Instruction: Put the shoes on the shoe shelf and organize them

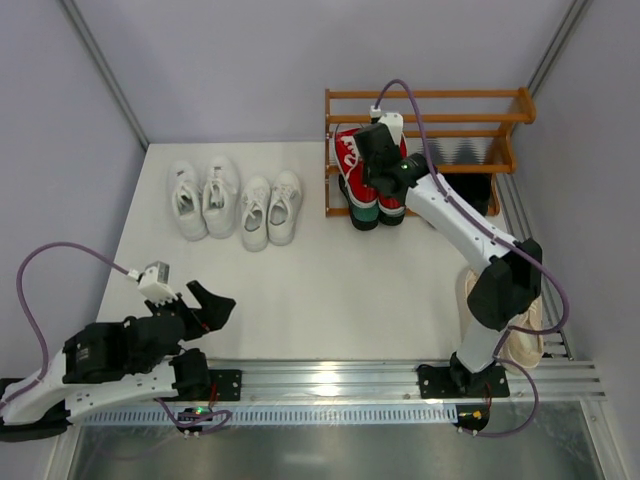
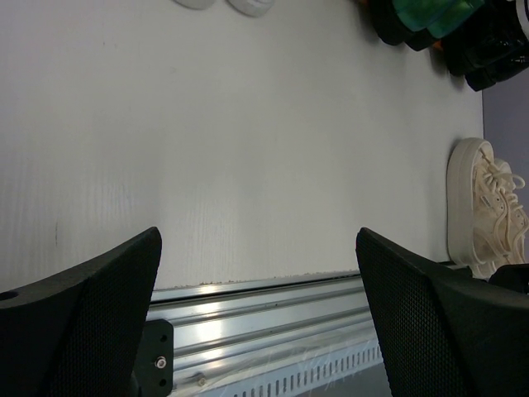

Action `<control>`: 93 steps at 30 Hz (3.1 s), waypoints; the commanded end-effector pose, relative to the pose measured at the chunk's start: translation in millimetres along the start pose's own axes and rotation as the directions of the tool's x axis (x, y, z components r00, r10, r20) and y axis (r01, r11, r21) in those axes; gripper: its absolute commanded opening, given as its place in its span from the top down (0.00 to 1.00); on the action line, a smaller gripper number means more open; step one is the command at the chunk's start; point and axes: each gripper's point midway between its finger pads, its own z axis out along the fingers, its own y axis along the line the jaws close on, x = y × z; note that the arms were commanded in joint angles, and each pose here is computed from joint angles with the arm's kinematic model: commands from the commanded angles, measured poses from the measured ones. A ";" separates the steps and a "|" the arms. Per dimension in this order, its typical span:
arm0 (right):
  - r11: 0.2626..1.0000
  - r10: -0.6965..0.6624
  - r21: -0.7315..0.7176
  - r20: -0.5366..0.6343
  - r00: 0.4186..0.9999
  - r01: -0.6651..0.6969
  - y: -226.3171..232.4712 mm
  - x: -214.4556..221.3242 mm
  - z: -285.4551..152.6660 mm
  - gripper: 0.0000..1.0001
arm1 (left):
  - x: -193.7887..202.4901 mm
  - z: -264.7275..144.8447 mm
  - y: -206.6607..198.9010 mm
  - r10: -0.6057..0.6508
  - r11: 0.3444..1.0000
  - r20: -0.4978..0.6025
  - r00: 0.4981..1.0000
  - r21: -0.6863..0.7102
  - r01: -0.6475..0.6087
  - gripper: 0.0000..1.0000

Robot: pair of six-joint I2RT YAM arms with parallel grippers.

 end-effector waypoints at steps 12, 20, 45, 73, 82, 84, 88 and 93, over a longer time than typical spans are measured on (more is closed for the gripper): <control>0.981 0.191 -0.074 0.287 0.939 -0.177 15.2 -132.7 29.8 0.96 | -18.7 -13.2 8.3 -0.053 0.998 0.050 0.997 0.028 0.052 0.03; 0.982 0.178 -0.112 0.289 0.941 -0.152 22.3 -126.8 49.1 0.96 | -22.0 -15.3 8.6 -0.057 0.998 0.057 0.997 0.030 0.055 0.03; 0.979 0.196 -0.113 0.317 0.928 -0.168 19.6 -114.5 59.4 0.22 | -22.0 -19.5 11.2 -0.082 0.996 0.047 0.996 0.048 0.080 0.04; 0.973 0.232 -0.073 0.297 0.926 -0.221 -30.1 -36.7 28.9 0.35 | -18.4 -17.9 11.7 -0.085 0.996 0.037 0.996 0.042 0.084 0.04; 0.984 0.178 -0.038 0.283 0.942 -0.175 -23.8 -30.0 53.4 0.62 | -19.2 -18.6 11.8 -0.090 0.995 0.039 0.995 0.045 0.088 0.05; 0.989 0.147 -0.025 0.267 0.952 -0.145 -20.3 -25.2 64.8 0.79 | -19.3 -18.9 11.9 -0.090 0.995 0.039 0.995 0.048 0.088 0.05; 0.992 0.124 -0.038 0.285 0.950 -0.118 -13.6 -34.1 69.6 0.96 | -19.7 -19.7 12.5 -0.099 0.994 0.039 0.994 0.053 0.097 0.05; 0.995 0.098 -0.048 0.305 0.947 -0.087 -10.5 -42.3 68.8 0.96 | -20.1 -20.1 12.7 -0.104 0.993 0.041 0.994 0.059 0.101 0.05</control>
